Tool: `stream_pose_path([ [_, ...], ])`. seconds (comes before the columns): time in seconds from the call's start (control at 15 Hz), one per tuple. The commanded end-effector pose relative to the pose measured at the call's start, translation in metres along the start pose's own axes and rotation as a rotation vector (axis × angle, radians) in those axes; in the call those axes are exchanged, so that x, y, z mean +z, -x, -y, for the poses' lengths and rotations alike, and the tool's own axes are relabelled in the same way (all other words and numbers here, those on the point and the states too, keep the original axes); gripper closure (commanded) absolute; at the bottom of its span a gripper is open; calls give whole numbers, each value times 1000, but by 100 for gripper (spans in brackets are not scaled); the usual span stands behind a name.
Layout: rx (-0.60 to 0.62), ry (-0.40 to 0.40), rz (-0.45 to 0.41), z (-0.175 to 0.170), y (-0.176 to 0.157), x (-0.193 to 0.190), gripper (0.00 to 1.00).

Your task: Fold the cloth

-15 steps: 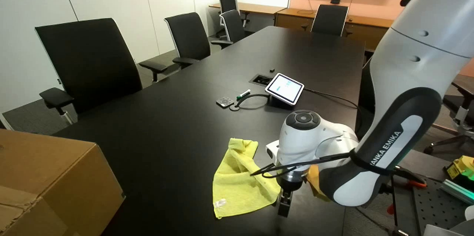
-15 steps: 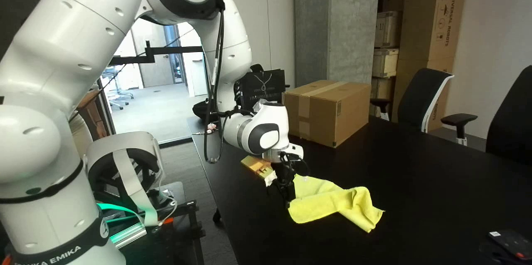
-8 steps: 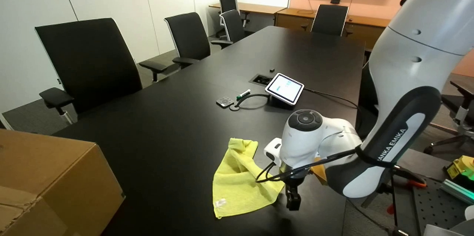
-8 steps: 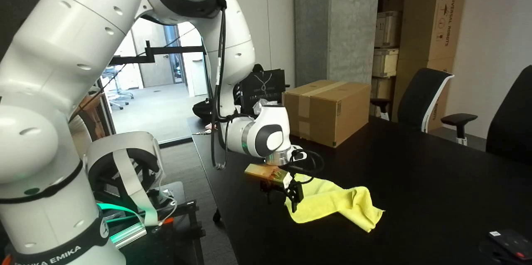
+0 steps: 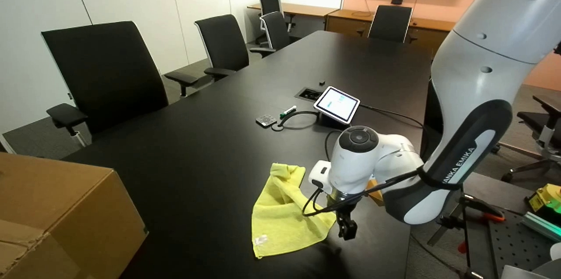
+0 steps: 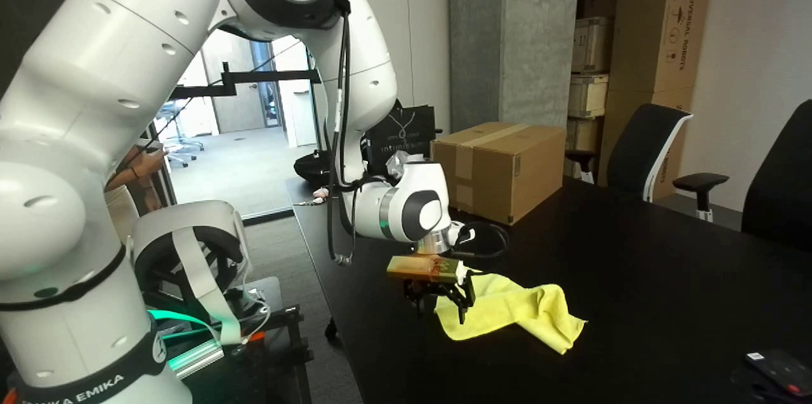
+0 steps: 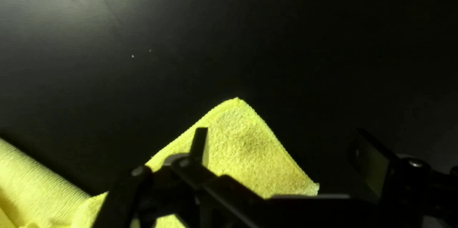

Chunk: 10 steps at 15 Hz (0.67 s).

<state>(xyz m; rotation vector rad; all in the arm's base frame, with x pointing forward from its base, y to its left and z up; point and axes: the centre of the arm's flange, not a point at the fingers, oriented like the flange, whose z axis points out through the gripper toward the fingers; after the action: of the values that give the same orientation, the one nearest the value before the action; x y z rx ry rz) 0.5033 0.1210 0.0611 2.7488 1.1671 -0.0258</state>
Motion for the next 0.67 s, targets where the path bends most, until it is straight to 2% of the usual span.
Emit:
stream_pose_path([
  [0.0, -49, 13, -18, -14, -14, 12, 0],
  [0.6, -70, 10, 5, -40, -20, 39, 0],
])
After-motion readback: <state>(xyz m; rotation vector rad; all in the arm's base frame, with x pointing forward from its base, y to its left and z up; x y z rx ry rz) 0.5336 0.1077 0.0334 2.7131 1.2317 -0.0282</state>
